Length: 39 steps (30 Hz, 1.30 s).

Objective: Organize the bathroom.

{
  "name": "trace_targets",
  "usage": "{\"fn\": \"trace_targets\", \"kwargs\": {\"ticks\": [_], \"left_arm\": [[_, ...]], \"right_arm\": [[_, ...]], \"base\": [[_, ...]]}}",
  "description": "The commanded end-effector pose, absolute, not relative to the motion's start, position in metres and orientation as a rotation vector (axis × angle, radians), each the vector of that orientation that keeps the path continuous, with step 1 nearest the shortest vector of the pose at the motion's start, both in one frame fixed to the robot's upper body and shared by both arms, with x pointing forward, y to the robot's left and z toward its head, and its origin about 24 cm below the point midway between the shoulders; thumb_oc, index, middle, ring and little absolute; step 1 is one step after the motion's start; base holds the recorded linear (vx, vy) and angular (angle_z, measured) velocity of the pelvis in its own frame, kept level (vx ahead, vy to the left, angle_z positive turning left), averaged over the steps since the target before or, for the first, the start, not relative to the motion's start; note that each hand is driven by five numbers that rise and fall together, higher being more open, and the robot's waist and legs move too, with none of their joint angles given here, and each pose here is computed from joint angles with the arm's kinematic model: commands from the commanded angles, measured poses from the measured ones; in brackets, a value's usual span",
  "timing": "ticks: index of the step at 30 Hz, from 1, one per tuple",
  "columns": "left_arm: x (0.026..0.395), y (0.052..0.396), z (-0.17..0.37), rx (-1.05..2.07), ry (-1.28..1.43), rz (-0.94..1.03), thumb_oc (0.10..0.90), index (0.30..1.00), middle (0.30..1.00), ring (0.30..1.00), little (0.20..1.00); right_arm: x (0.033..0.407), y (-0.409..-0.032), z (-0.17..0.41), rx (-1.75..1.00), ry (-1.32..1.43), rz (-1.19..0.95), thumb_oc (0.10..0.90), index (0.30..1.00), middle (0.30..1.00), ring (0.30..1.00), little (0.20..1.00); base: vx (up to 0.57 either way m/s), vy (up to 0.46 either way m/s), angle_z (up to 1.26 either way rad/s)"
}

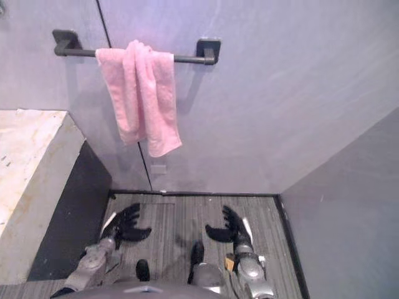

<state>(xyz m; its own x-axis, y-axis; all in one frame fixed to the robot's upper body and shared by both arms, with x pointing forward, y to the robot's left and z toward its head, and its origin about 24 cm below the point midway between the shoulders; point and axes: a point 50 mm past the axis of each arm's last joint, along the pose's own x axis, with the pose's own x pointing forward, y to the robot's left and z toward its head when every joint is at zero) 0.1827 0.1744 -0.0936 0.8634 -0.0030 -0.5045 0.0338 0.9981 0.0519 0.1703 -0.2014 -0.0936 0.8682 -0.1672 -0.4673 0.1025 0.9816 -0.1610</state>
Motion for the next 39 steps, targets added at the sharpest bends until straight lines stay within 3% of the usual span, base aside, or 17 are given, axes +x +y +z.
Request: {"fn": "trace_targets", "kwargs": {"ticks": [1, 8, 16, 27, 39], "left_arm": [[0.229, 0.19, -0.035, 0.085, 0.165, 0.146, 0.8, 0.9, 0.9, 0.9, 0.9], [0.243, 0.186, 0.029, 0.079, -0.193, 0.298, 0.8, 0.9, 0.9, 0.9, 0.9], [0.253, 0.175, 0.084, 0.032, -0.435, 0.236, 0.8, 0.9, 0.9, 0.9, 0.9], [0.266, 0.169, 0.107, 0.069, -0.471, 0.182, 0.8, 0.9, 0.9, 0.9, 0.9], [0.266, 0.161, 0.099, 0.086, -0.426, 0.151, 0.8, 0.9, 0.9, 0.9, 0.9]], "right_arm": [[0.213, -0.202, -0.035, -0.187, 0.106, -0.196, 0.8, 0.9, 0.9, 0.9, 0.9], [0.224, -0.208, 0.041, -0.195, -0.337, -0.286, 0.8, 0.9, 0.9, 0.9, 0.9], [0.237, -0.201, 0.094, -0.232, -0.573, -0.157, 0.8, 0.9, 0.9, 0.9, 0.9], [0.257, -0.19, 0.124, -0.225, -0.599, 0.041, 0.8, 0.9, 0.9, 0.9, 0.9], [0.289, -0.185, 0.154, -0.174, -0.603, 0.029, 0.8, 0.9, 0.9, 0.9, 0.9]], "base": [[0.06, -0.059, -0.15], [0.05, -0.108, -0.05], [0.04, 0.061, 0.08], [0.04, 0.103, 0.05], [0.01, 0.007, 0.01]]}}
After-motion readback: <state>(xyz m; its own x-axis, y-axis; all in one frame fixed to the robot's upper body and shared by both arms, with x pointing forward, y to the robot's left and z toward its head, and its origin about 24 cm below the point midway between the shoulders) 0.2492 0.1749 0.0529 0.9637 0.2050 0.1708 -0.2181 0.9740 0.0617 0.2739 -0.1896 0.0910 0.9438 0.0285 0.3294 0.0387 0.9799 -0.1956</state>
